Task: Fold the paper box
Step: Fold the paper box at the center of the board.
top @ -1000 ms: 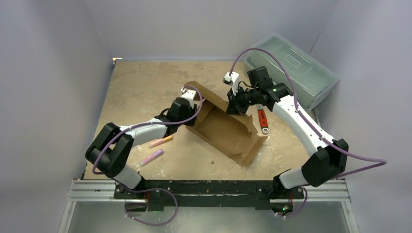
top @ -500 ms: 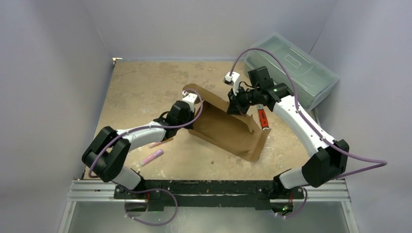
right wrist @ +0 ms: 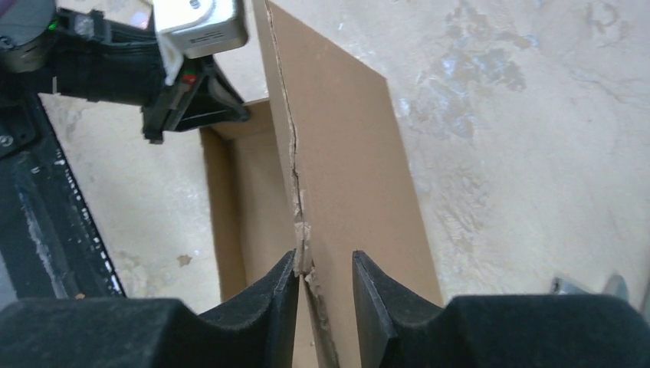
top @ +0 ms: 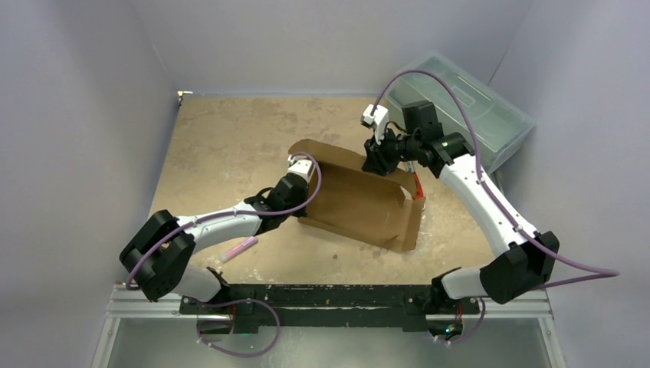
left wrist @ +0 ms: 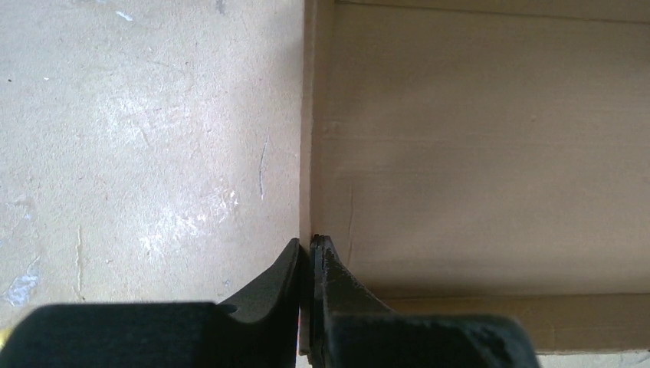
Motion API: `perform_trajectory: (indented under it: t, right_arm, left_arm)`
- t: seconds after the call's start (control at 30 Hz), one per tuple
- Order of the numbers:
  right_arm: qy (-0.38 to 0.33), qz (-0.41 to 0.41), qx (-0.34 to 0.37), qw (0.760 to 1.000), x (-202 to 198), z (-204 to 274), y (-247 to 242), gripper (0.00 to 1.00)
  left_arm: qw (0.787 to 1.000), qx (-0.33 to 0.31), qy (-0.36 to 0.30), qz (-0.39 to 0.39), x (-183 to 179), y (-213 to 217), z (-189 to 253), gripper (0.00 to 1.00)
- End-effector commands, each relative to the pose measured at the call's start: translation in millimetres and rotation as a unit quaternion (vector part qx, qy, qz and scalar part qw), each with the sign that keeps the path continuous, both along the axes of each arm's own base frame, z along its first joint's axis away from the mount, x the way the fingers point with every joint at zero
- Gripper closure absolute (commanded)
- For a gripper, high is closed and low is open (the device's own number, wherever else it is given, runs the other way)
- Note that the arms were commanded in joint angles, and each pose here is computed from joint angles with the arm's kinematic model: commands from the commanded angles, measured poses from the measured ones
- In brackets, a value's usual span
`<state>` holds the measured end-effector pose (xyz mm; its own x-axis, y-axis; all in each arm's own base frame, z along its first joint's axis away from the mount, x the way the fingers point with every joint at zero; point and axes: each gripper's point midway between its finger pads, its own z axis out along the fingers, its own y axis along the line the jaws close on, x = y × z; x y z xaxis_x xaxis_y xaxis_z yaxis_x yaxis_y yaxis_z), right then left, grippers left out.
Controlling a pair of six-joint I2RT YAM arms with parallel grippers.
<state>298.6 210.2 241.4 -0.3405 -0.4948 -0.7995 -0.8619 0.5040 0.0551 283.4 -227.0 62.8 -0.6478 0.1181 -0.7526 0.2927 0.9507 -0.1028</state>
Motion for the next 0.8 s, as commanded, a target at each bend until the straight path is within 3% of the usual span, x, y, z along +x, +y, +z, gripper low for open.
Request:
perform_trajectory:
  t: [0.0,0.2,0.5,0.53,0.63,0.77]
  right_arm:
    - [-0.047,-0.026,0.008,0.999,22.0,16.8,-14.3,0.71]
    - [-0.038,-0.002,0.035,0.999,25.8,25.0,-13.3,1.0]
    - [-0.021,0.002,0.022,1.0,45.8,22.4,-8.1,1.0]
    - [-0.021,-0.005,0.015,1.0,50.8,20.5,-9.8,0.99]
    - [-0.021,-0.019,0.003,1.0,60.5,18.5,-13.4,0.81]
    - [-0.023,-0.025,0.002,0.999,64.7,20.8,-17.7,0.7]
  left_arm:
    - [1.0,0.009,0.02,0.008,-12.1,8.0,-5.8,1.0]
    - [1.0,0.007,0.016,0.005,-10.9,6.3,-4.7,1.0]
    - [1.0,0.016,0.005,-0.015,-2.3,-1.4,0.1,1.0]
    - [1.0,0.017,0.006,-0.017,-1.7,-2.5,-0.1,1.0]
    - [1.0,0.016,0.006,-0.02,-0.5,-4.6,1.9,1.0]
    - [1.0,0.018,0.009,-0.019,-1.5,-3.7,2.0,1.0]
